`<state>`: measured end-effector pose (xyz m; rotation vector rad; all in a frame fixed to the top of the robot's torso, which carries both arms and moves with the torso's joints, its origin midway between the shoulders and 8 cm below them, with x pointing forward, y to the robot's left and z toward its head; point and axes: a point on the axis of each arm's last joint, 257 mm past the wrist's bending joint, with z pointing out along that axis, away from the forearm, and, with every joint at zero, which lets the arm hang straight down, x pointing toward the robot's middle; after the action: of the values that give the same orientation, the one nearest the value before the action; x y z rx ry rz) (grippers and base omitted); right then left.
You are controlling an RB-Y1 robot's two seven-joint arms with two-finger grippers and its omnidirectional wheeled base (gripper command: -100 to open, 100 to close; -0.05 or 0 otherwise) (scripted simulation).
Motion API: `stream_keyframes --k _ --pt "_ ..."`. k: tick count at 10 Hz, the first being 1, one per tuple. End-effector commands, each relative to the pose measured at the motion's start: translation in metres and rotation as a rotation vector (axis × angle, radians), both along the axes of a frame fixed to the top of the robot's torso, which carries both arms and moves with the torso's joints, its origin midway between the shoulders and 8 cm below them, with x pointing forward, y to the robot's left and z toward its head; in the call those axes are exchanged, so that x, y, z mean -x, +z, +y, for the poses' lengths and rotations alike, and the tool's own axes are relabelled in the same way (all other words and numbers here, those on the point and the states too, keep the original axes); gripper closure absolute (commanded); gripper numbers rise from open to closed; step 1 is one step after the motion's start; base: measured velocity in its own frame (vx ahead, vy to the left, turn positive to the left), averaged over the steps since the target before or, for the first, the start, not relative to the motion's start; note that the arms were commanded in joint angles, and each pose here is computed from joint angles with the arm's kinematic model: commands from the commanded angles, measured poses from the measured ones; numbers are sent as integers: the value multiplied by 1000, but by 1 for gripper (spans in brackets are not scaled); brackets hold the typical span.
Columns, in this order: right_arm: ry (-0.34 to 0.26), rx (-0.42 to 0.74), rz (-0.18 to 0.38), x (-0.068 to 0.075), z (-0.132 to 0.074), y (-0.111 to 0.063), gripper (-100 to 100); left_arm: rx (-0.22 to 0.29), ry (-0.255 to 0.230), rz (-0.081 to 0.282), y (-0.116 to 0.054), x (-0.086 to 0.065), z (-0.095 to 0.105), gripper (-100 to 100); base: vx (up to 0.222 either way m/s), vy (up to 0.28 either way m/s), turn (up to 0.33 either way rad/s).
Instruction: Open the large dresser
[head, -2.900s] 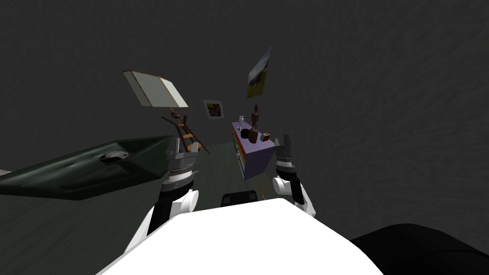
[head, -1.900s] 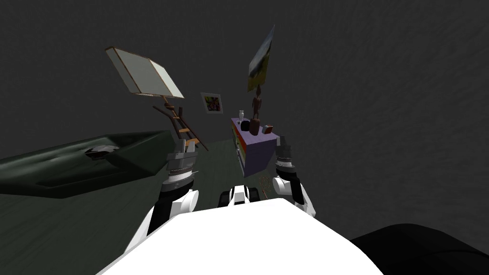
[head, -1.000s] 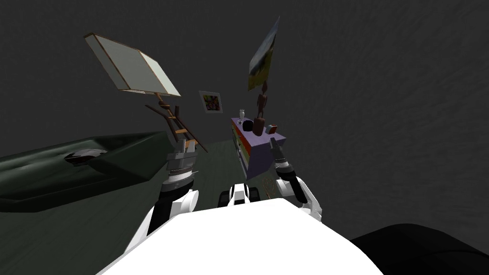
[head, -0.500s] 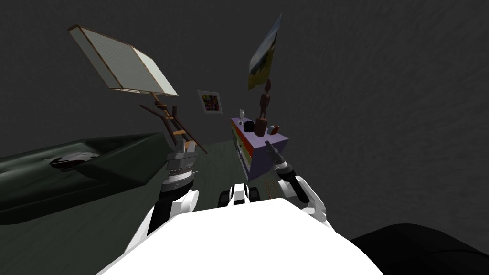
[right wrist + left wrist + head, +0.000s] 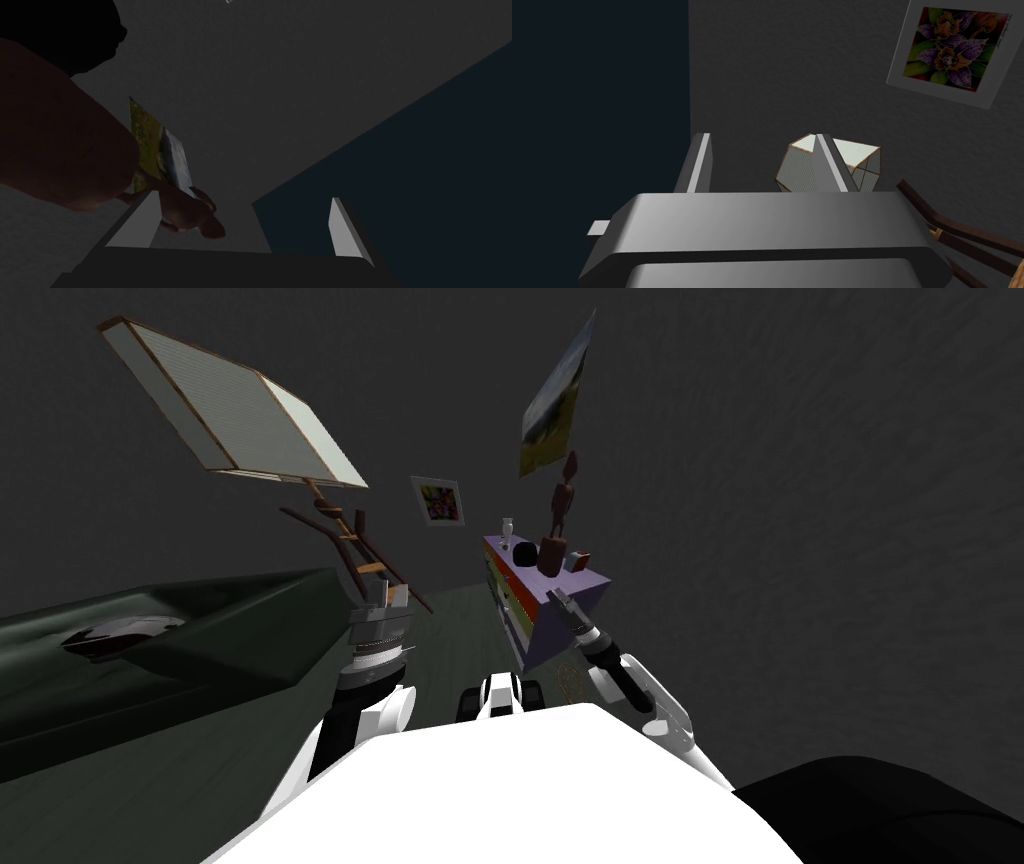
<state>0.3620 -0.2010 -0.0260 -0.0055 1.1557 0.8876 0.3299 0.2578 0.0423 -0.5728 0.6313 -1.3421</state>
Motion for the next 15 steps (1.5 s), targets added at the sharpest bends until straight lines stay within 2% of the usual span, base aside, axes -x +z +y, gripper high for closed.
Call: stream_keyframes --k 1,4,5,6,7,8,11,14,15 --pt "15 110 12 -1 6 -13 -100 0 0 0 0 0 0 0 67 74 -29" --pt "30 274 24 -1 13 -36 -100 0 0 0 0 0 0 0 81 85 -41" --pt "40 294 26 0 14 -38 -100 0 0 0 0 0 0 0 73 79 -29" --pt "42 362 29 0 15 -49 -100 0 0 0 0 0 0 0 99 93 -56" --pt "54 388 32 1 16 -52 -100 0 0 0 0 0 0 0 82 89 -25" --pt "57 456 34 1 16 -63 -100 0 0 0 0 0 0 0 79 121 -35" --pt "86 576 40 4 16 -80 -100 0 0 0 0 0 0 0 75 83 -32" --pt "110 735 46 6 11 -107 -100 0 0 0 0 0 0 0 104 100 -26" --pt "122 761 47 7 9 -110 -100 0 0 0 0 0 0 0 85 82 -16"
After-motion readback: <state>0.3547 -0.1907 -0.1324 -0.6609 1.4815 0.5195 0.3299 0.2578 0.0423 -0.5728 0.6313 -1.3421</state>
